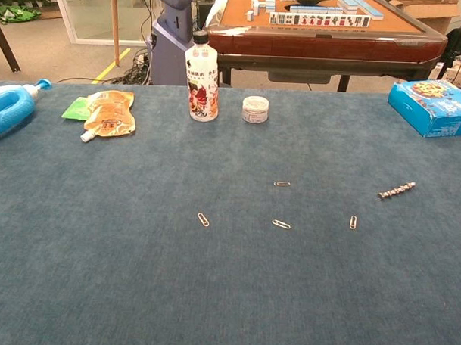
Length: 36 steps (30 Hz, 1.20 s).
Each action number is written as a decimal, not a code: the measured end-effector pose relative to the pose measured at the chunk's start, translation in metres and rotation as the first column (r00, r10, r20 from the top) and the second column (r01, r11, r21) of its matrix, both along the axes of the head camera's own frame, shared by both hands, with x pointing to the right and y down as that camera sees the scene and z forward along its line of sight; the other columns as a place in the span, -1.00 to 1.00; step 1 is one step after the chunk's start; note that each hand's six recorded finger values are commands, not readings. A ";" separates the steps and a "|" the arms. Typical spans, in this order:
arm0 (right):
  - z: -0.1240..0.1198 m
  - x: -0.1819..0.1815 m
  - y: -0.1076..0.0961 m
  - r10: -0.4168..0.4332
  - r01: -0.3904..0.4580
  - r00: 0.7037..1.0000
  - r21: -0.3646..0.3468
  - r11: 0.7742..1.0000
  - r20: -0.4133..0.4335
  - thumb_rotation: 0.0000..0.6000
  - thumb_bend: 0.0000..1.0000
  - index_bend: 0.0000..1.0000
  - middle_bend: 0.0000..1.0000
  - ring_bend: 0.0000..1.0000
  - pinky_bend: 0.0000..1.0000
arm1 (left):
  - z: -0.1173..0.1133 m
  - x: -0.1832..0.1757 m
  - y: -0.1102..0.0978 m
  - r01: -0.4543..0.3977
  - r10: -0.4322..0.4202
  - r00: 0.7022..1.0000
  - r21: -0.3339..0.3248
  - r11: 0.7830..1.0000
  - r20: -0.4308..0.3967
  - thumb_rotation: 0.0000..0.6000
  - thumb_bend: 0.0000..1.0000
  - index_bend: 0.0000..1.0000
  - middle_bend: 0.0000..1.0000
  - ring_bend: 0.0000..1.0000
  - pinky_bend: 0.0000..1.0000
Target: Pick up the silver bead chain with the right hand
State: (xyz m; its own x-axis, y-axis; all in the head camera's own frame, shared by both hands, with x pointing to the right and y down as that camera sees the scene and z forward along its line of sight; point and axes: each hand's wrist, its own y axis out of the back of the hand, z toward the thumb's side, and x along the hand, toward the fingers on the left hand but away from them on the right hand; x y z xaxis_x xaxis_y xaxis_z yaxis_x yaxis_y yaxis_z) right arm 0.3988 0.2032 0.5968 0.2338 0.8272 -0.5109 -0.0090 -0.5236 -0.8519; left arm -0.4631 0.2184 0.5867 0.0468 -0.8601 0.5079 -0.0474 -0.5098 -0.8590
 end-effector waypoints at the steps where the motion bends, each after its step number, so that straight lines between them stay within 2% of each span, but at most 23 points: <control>1: 0.001 0.000 0.000 -0.001 0.001 1.000 -0.001 1.000 0.000 1.00 -0.34 -1.00 -1.00 -1.00 -1.00 | 0.000 -0.001 0.000 0.002 -0.002 1.000 0.000 1.000 0.001 1.00 -0.27 -0.90 -1.00 -1.00 -1.00; 9: 0.005 -0.005 0.001 -0.013 0.014 1.000 -0.013 1.000 0.005 1.00 -0.34 -1.00 -1.00 -1.00 -1.00 | -0.007 -0.004 0.001 0.015 -0.015 1.000 0.020 1.000 -0.005 1.00 -0.27 -0.90 -1.00 -1.00 -1.00; 15: 0.014 -0.003 0.000 0.000 0.000 1.000 -0.059 0.998 0.009 1.00 -0.36 -1.00 -1.00 -1.00 -1.00 | -0.010 -0.007 -0.002 0.019 -0.019 1.000 0.032 0.999 -0.012 1.00 -0.27 -0.90 -1.00 -1.00 -1.00; 25: 0.018 -0.008 -0.022 0.000 0.005 0.998 -0.090 0.996 0.061 1.00 -0.39 -0.98 -1.00 -1.00 -1.00 | -0.015 -0.012 -0.001 0.047 -0.046 0.999 0.050 0.998 -0.005 1.00 -0.27 -0.90 -1.00 -1.00 -1.00; 30: 0.026 -0.011 -0.032 0.006 0.005 0.997 -0.133 0.991 0.080 1.00 -0.39 -0.79 -1.00 -1.00 -1.00 | -0.013 -0.012 -0.003 0.049 -0.049 0.999 0.044 0.998 -0.006 1.00 -0.27 -0.90 -1.00 -1.00 -1.00; 36: 0.030 -0.012 -0.045 0.042 -0.022 0.990 -0.146 0.989 0.132 1.00 -0.38 -0.35 -1.00 -1.00 -1.00 | -0.011 -0.007 -0.003 0.041 -0.040 0.998 0.028 0.999 -0.045 1.00 -0.27 -0.90 -1.00 -1.00 -1.00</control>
